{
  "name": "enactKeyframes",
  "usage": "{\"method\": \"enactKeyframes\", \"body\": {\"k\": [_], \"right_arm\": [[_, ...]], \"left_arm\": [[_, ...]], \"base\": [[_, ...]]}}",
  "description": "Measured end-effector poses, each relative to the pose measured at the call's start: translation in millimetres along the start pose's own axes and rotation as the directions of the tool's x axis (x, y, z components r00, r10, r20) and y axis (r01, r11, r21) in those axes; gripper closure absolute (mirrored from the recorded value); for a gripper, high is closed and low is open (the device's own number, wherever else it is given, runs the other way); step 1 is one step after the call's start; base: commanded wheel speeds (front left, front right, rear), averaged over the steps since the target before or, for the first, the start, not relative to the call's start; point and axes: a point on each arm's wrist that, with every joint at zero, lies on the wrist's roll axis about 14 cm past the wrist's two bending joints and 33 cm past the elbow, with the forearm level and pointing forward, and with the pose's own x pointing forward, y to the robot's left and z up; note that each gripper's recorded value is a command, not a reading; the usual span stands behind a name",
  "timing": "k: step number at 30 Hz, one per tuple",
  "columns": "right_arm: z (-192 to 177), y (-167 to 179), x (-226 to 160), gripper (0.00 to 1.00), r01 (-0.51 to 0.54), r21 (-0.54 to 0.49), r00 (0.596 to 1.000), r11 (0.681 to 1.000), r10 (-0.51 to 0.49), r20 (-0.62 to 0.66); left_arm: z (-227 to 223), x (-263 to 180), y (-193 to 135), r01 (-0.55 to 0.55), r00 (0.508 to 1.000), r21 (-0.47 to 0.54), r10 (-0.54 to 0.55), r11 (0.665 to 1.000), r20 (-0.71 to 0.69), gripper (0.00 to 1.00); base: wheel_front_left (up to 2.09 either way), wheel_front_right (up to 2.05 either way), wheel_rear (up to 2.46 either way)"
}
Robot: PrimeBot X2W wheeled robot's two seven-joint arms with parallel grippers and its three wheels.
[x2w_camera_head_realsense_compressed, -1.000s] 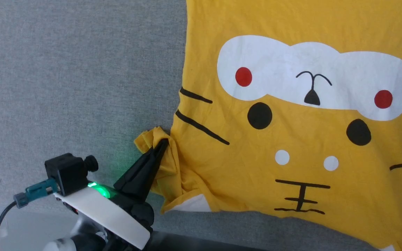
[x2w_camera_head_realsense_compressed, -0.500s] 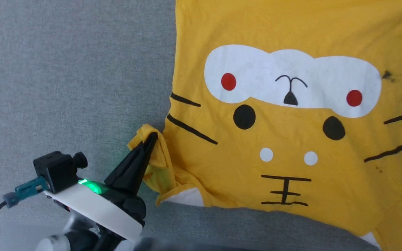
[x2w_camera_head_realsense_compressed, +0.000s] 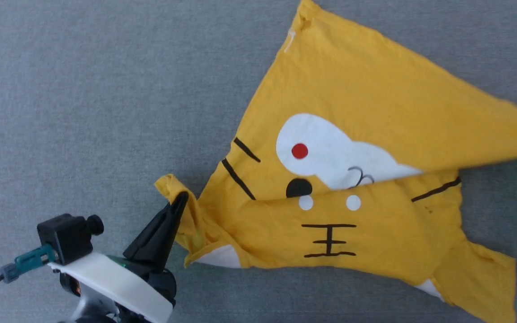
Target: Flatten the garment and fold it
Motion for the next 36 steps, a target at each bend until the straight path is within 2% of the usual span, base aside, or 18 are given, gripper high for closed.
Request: {"method": "enactKeyframes", "body": {"k": [7,11,17,23,24,25,30,33,36], "right_arm": [[-51.3,-42.7,-59.1,1.0,0.081,0.155,0.996,0.985,-0.075,-0.048],[-79.5,-62.1,-80.7,1.0,0.129,0.201,0.99,0.971,-0.114,-0.086],[-112.7,-58.7,-84.6,1.0,0.129,0.21,0.987,0.969,-0.105,-0.121],[-119.9,-55.6,-80.2,0.99,0.122,0.239,0.991,0.963,-0.105,-0.079],[-118.8,-55.4,-80.1,0.43,0.122,0.234,0.992,0.964,-0.109,-0.068],[-117.7,-54.9,-80.2,0.0,0.121,0.23,0.992,0.966,-0.11,-0.06],[-93.0,-50.7,-87.9,0.0,0.087,0.2,0.996,0.976,-0.088,-0.005],[-51.5,-53.1,-99.1,0.0,0.069,0.115,0.993,0.991,-0.079,0.085],[-8.3,-41.0,-105.6,0.0,0.038,0.018,0.984,0.999,-0.04,0.172]], "left_arm": [[4.1,-2.5,-19.1,0.054,0.999,0.017,-0.054,0.998,0.006,1.0],[2.7,-6.6,-24.2,0.063,0.998,0.017,-0.063,0.998,0.0,1.0],[4.4,-13.8,-28.9,0.067,0.998,0.025,-0.067,0.997,0.005,1.0],[4.4,-21.3,-37.7,0.085,0.996,0.03,-0.086,0.996,0.011,1.0],[5.1,-22.4,-39.8,0.091,0.996,0.032,-0.091,0.995,0.014,1.0],[5.9,-23.3,-42.0,0.096,0.995,0.033,-0.097,0.995,0.017,1.0],[9.6,-28.3,-50.0,0.116,0.993,0.041,-0.117,0.992,0.034,1.0],[11.5,-30.6,-52.1,0.119,0.992,0.041,-0.121,0.992,0.045,1.0],[10.3,-29.9,-51.9,0.12,0.992,0.036,-0.121,0.992,0.045,1.0]], "base": [[0.0,0.0,0.0],[0.0,0.0,0.0],[0.0,0.0,0.0],[0.0,0.0,0.0],[0.0,0.0,0.0],[0.0,0.0,0.0],[0.0,0.0,0.0],[0.0,0.0,0.0],[0.0,0.0,0.0]]}}
